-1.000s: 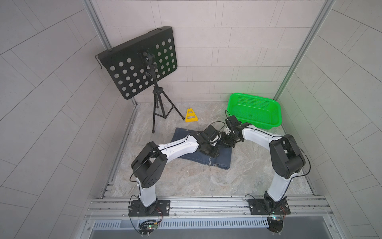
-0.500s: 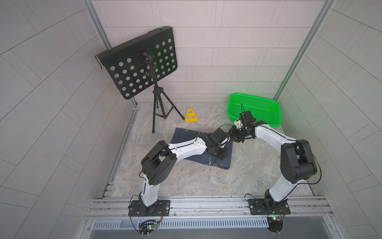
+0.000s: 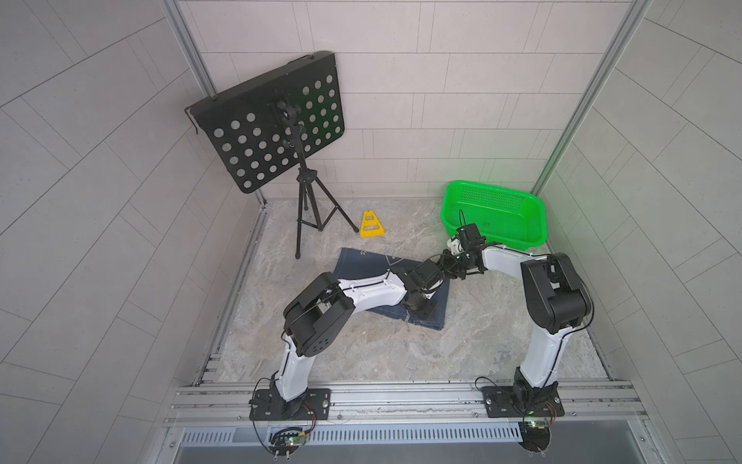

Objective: Roll up the pillowcase
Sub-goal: Roll the pillowcase at the center of the board.

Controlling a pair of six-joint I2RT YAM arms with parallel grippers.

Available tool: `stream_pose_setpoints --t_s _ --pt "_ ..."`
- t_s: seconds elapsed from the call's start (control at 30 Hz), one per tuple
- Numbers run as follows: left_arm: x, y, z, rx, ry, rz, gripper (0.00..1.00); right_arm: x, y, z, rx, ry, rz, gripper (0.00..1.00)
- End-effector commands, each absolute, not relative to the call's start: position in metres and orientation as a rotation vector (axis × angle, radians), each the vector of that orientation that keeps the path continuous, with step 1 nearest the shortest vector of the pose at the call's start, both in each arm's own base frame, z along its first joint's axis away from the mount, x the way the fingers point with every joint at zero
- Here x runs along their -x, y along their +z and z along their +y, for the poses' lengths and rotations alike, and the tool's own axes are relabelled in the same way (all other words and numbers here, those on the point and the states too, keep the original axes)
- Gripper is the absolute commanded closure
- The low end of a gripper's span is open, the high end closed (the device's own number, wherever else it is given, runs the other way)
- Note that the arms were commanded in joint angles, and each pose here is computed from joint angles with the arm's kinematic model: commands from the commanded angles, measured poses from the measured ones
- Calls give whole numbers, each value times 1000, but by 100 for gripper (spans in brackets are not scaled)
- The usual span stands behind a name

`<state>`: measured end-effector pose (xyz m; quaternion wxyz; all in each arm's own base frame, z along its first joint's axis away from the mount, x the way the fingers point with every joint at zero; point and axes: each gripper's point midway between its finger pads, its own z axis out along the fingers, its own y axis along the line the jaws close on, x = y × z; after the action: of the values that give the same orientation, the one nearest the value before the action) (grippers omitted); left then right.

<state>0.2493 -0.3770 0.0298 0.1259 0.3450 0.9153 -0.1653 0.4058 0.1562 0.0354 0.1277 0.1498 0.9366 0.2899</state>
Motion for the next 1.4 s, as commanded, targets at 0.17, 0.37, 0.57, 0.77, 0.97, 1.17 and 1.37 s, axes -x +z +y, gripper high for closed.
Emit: stream_pose_setpoints --t_s 0.17,0.37,0.57,0.77,0.97,1.17,1.37 --pt "-245 9 -357 -1032 -364 2699 61 -401 17 123 -365 614 2742 74" --pt "-248 21 -362 -1038 -384 2690 61 -393 93 111 -338 623 2618 60" --pt "-261 83 -380 -958 -539 2607 59 -329 99 90 -490 755 2593 49" --pt "-288 67 -383 -928 -512 2626 59 -297 73 110 -632 999 2529 42" --pt "-314 43 -380 -915 -436 2632 60 -301 52 132 -668 1145 2509 39" --pt "-319 29 -382 -936 -421 2658 60 -307 36 143 -667 1211 2510 39" --pt "-317 23 -379 -944 -415 2682 61 -307 28 149 -658 1260 2500 48"
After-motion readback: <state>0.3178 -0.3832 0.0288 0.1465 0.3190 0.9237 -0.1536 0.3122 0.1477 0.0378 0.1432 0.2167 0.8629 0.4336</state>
